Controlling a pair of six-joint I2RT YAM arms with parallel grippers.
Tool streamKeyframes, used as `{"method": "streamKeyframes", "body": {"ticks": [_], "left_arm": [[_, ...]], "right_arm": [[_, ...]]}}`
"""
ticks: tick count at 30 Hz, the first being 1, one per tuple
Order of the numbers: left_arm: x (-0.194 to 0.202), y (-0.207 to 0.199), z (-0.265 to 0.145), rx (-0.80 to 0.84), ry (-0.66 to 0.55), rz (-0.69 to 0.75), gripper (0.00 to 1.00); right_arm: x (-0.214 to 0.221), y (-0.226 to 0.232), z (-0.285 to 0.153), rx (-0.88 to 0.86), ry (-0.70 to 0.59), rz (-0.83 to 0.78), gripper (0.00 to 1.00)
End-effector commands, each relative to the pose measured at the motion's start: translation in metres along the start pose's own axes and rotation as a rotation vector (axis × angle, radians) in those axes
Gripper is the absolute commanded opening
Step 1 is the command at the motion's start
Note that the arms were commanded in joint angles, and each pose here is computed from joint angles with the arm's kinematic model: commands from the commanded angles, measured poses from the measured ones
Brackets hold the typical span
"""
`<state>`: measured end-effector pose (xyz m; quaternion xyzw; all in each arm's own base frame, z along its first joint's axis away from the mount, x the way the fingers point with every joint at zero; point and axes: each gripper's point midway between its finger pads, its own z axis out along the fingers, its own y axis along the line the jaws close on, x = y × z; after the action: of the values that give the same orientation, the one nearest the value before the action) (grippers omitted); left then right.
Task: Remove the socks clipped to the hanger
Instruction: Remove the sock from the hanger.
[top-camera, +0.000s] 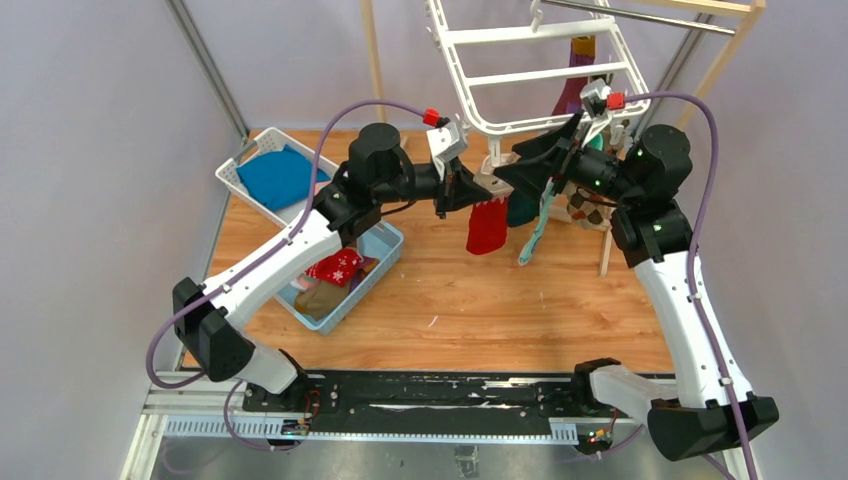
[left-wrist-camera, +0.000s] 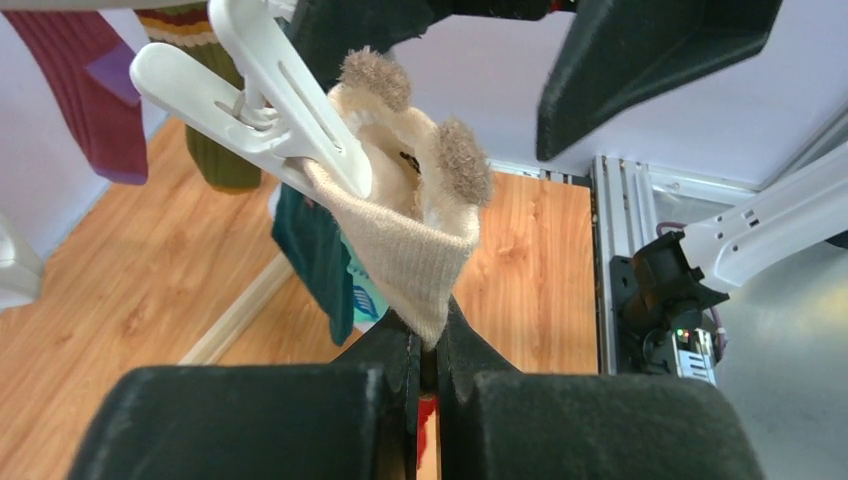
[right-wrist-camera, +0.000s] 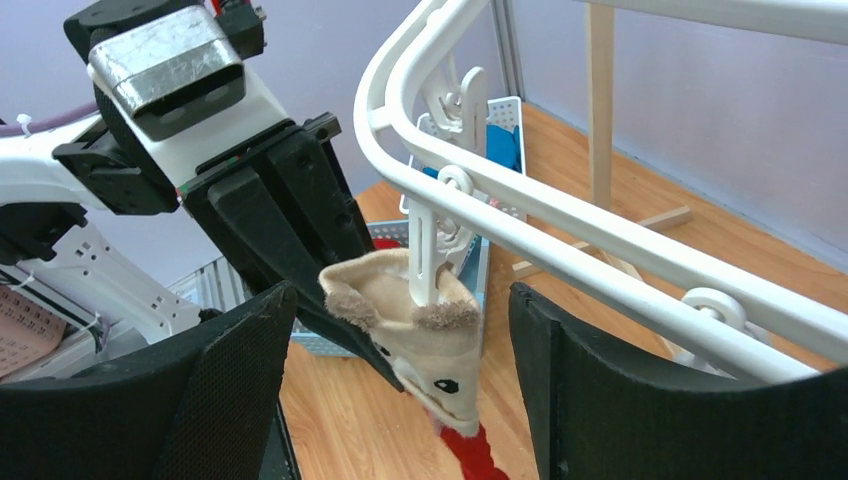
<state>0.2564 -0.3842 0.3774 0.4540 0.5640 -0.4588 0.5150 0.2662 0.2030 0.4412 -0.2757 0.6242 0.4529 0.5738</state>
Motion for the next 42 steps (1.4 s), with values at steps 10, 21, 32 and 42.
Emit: {"method": "streamKeyframes", "body": {"ticks": [10, 21, 32, 42], "left_arm": [[-0.022, -0.020, 0.000, 0.107, -0.075, -0.011, 0.00], [-0.011, -0.023, 0.001, 0.128, -0.071, -0.031, 0.00], [0.000, -0.020, -0.003, 0.096, -0.061, -0.008, 0.00], [0.001, -0.016, 0.003, 0.096, -0.057, -0.028, 0.00]], "right_arm": [[0.003, 0.004, 0.020, -0.063, -0.052, 0.081, 0.70], [0.001, 0.008, 0.018, -0.088, -0.099, 0.158, 0.64], [-0.009, 0.007, 0.003, -0.092, -0.217, 0.225, 0.57], [-0.014, 0.008, 0.005, -0.126, -0.243, 0.237, 0.42]]}}
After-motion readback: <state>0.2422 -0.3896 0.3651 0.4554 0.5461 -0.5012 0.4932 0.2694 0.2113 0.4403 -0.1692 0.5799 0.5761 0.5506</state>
